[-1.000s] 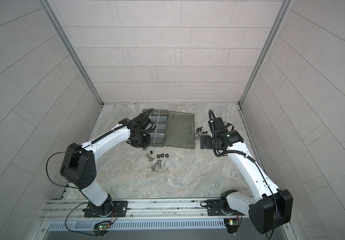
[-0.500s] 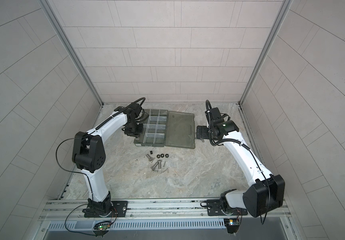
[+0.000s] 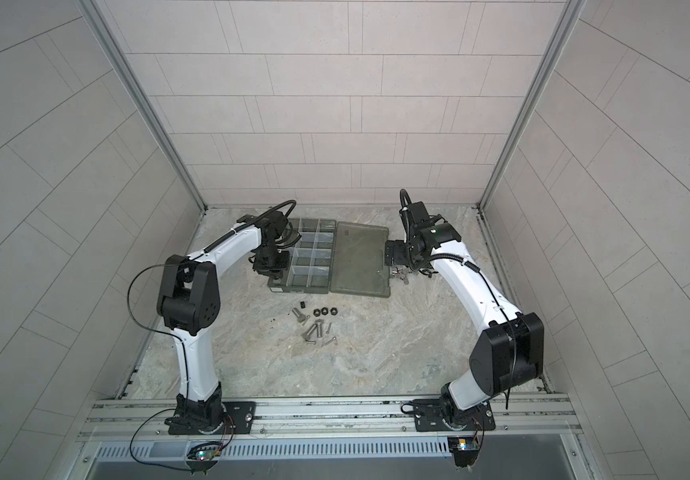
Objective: Sort the screws and nuts into containers
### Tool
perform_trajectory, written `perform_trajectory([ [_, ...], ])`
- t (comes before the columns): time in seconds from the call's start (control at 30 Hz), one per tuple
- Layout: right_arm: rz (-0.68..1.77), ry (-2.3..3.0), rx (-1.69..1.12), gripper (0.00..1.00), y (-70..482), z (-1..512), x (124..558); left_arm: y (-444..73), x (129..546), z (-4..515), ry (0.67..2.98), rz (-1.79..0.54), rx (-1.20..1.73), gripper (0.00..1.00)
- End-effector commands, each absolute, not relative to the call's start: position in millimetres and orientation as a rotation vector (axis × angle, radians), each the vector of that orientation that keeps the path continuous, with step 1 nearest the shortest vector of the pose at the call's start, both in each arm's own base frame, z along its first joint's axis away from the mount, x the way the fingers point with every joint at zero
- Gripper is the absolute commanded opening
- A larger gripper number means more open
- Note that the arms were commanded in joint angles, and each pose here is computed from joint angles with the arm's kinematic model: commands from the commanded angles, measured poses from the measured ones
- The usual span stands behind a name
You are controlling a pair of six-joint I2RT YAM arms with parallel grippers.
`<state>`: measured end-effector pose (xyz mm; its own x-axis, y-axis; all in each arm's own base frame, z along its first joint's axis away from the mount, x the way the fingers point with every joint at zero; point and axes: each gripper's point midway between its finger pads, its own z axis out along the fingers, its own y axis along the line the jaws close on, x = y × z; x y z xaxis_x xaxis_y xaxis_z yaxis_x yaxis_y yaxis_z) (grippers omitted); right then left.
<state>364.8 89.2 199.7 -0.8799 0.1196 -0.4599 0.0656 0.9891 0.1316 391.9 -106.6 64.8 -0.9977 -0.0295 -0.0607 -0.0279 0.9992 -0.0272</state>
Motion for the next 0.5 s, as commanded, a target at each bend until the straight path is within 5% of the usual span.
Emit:
perform_trajectory([
  [0.0, 0.141, 2.667, 0.142, 0.99, 90, 200, 364, -106, 401, 72, 3.061, -0.051, -0.026, 0.11],
  [0.07, 0.14, 2.674, 0.144, 0.99, 91, 199, 366, -107, 403, 72, 3.061, -0.055, -0.017, 0.15],
  [0.13, 0.143, 2.68, 0.148, 0.99, 92, 198, 366, -110, 404, 74, 3.064, -0.075, 0.011, 0.35],
  [0.23, 0.14, 2.68, 0.146, 0.99, 93, 197, 367, -110, 408, 85, 3.033, -0.075, 0.016, 0.47],
  [0.47, 0.124, 2.7, 0.14, 0.99, 91, 196, 360, -121, 398, 123, 2.989, -0.183, 0.003, 0.51],
])
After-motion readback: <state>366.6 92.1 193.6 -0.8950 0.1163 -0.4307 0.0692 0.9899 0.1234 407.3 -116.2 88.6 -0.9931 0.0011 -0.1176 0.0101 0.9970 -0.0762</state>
